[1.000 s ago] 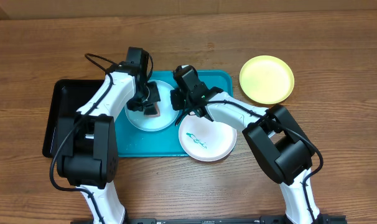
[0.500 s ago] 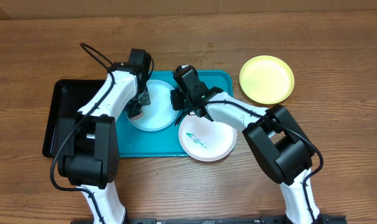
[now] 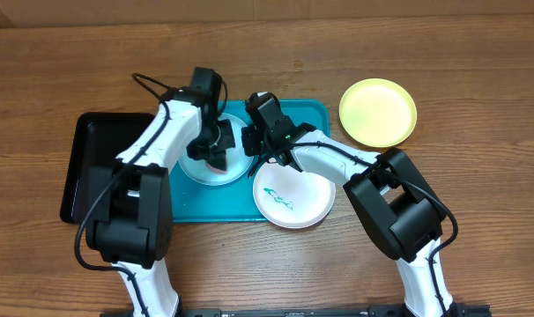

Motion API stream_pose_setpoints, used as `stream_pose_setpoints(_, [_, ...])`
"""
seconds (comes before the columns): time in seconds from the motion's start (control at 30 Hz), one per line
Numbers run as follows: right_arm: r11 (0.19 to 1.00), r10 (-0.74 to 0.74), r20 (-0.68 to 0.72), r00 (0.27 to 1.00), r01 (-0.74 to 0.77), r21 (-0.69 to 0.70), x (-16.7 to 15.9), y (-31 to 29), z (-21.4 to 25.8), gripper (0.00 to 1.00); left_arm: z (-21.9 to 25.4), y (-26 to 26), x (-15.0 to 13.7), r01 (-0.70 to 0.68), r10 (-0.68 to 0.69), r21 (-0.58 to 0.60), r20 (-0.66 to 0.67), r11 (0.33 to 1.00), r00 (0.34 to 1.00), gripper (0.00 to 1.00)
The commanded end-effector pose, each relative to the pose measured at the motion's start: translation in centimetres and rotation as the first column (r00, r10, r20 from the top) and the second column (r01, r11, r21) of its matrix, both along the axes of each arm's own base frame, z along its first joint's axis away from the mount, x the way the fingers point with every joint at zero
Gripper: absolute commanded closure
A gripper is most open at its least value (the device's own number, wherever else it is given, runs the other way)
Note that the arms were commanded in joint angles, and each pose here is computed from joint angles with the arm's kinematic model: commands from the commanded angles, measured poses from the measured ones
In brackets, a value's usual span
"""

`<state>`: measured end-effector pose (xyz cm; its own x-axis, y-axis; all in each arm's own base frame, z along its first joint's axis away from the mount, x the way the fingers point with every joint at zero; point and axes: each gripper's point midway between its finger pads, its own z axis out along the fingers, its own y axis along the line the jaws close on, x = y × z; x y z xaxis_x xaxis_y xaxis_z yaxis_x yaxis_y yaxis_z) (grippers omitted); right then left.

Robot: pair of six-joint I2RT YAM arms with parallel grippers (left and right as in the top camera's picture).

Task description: Clean dirty plates on tray and stack at the side

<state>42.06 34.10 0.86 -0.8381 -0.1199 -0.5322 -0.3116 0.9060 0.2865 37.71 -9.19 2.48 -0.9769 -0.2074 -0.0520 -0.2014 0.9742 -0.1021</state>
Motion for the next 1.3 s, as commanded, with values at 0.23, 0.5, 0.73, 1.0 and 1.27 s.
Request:
stream_pose_setpoints(0.23, [0.998, -0.035, 0.001, 0.999, 0.035, -0.061, 0.1, -1.7, -0.9, 0.96, -0.1, 3.6, -2.3, 0.007, 0.012, 0.199, -0.095, 0.98, 0.995, 0.96])
stream_pose_setpoints(0.5, [0.997, -0.032, 0.0, 0.999, 0.032, -0.066, 0.1, -1.7, -1.0, 0.96, 3.0, 10.2, 0.2, -0.107, 0.08, 0.572, 0.073, 0.813, 0.994, 0.96])
stream_pose_setpoints(0.73, [0.997, -0.034, -0.007, 0.999, 0.033, -0.074, -0.1, -1.9, -1.1, 0.96, 7.7, 9.8, 4.1, -0.189, 0.086, 0.545, 0.209, 0.817, 0.974, 0.96])
stream_pose_setpoints(1.0, [0.995, -0.042, -0.005, 0.999, 0.042, -0.089, 0.0, -2.2, -1.2, 0.96, 13.8, 11.0, 5.2, -0.321, 0.174, 0.487, 0.322, 0.813, 0.931, 0.96])
stream_pose_setpoints(1.27, [0.987, 0.064, 0.043, 0.997, -0.057, -0.151, 0.1, -2.2, -1.2, 0.96, 12.8, 17.6, 2.6, -0.444, 0.389, 0.368, 0.216, 0.817, 0.895, 0.96])
